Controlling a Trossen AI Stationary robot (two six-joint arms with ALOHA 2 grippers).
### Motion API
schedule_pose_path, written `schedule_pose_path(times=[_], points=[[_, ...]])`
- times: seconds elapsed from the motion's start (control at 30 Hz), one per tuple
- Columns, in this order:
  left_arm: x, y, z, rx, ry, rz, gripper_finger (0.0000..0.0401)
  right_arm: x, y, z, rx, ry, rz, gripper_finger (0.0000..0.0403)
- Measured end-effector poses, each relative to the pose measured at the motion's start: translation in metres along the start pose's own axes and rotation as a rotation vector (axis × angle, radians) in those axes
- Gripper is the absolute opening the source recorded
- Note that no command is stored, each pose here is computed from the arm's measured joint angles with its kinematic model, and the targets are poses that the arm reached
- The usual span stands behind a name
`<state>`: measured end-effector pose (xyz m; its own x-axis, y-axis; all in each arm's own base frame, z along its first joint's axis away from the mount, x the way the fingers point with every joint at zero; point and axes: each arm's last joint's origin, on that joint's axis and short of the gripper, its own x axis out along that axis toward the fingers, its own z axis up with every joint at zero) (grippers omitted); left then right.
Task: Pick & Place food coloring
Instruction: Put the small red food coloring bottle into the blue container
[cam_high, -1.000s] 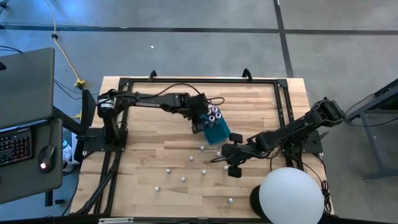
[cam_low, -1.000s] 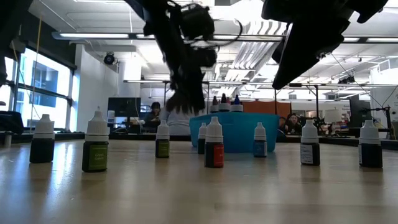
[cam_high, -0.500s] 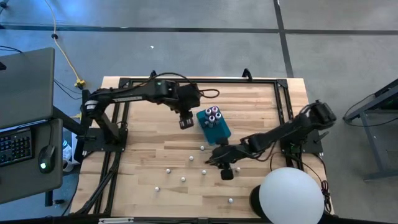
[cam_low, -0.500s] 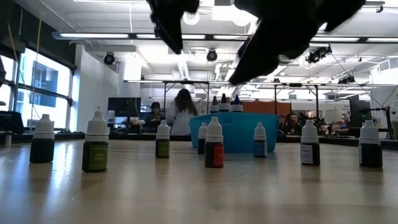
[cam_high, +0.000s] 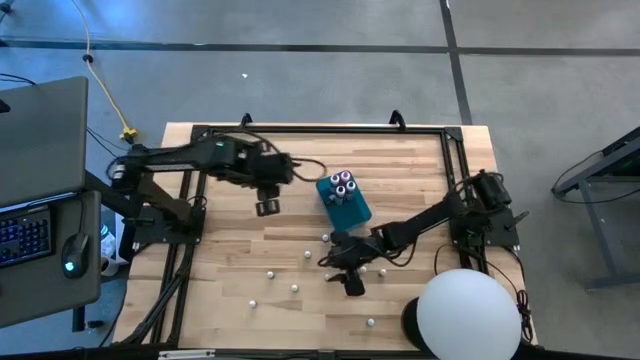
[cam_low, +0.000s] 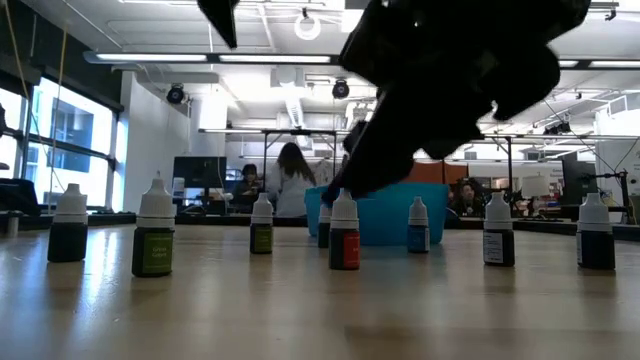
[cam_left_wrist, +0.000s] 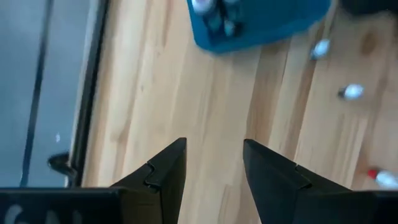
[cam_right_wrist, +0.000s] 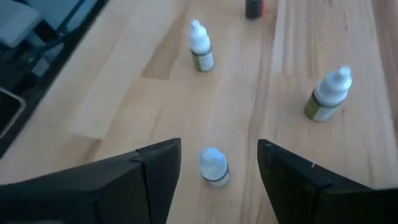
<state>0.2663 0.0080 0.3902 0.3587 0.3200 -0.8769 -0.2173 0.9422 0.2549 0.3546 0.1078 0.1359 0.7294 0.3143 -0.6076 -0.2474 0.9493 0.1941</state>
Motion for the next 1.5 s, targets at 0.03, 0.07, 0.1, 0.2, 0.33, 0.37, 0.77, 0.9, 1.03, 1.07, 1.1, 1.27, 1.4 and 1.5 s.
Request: schedule_pose_path(times=[0.03,0.07,0.1,0.2,0.33,0.37,0.77,0.9,1.03,1.07,1.1,1.27,1.4,1.5], points=[[-0.006,0.001,-0.004,-0.006,-0.024,-0.003,0.0154,0.002,-0.001,-0.002,0.003,0.010,-0.005,0.0204],[-0.010,0.004,-0.011,-0.015,-0.022,-0.003,0.0154,0.004,-0.001,-0.004,0.003,0.010,-0.008,0.0204],[-0.014,0.006,-0.020,-0.024,-0.018,-0.004,0.0154,0.006,-0.002,-0.004,0.002,0.002,-0.006,0.0204],[-0.022,0.011,-0.035,-0.079,-0.127,-0.020,0.0154,0.011,-0.003,-0.008,0.002,0.003,-0.005,0.0204],[-0.011,0.010,-0.068,-0.153,-0.277,-0.065,0.0154,0.014,-0.003,-0.011,0.011,0.020,0.038,0.0192],[-0.006,0.009,-0.078,-0.157,-0.332,-0.088,0.0154,0.015,-0.003,-0.011,0.012,0.019,0.037,0.0185],[0.121,-0.033,-0.155,-0.048,-0.771,-0.314,0.0154,0.012,-0.018,-0.007,0.112,0.002,0.034,0.0056],[0.136,-0.037,-0.166,-0.121,-0.813,-0.343,0.0154,-0.002,-0.017,0.007,0.144,-0.030,0.084,0.0056],[0.141,-0.038,-0.170,-0.189,-0.775,-0.360,0.0154,-0.038,-0.013,0.032,0.113,-0.101,0.022,0.0059],[0.140,-0.038,-0.170,-0.204,-0.779,-0.367,0.0154,-0.050,-0.012,0.038,0.099,-0.111,-0.035,0.0062],[0.140,-0.038,-0.170,-0.212,-0.777,-0.370,0.0154,-0.063,-0.013,0.042,0.084,-0.117,-0.119,0.0065],[0.140,-0.038,-0.170,-0.258,-0.768,-0.391,0.0154,-0.108,-0.022,0.041,0.119,-0.069,-0.614,0.0064],[0.140,-0.038,-0.170,-0.286,-0.761,-0.418,0.0154,-0.114,-0.040,0.033,0.210,0.005,-0.700,0.0061],[0.140,-0.038,-0.170,-0.329,-0.752,-0.435,0.0154,-0.105,-0.056,0.025,0.247,0.048,-0.694,0.0065]])
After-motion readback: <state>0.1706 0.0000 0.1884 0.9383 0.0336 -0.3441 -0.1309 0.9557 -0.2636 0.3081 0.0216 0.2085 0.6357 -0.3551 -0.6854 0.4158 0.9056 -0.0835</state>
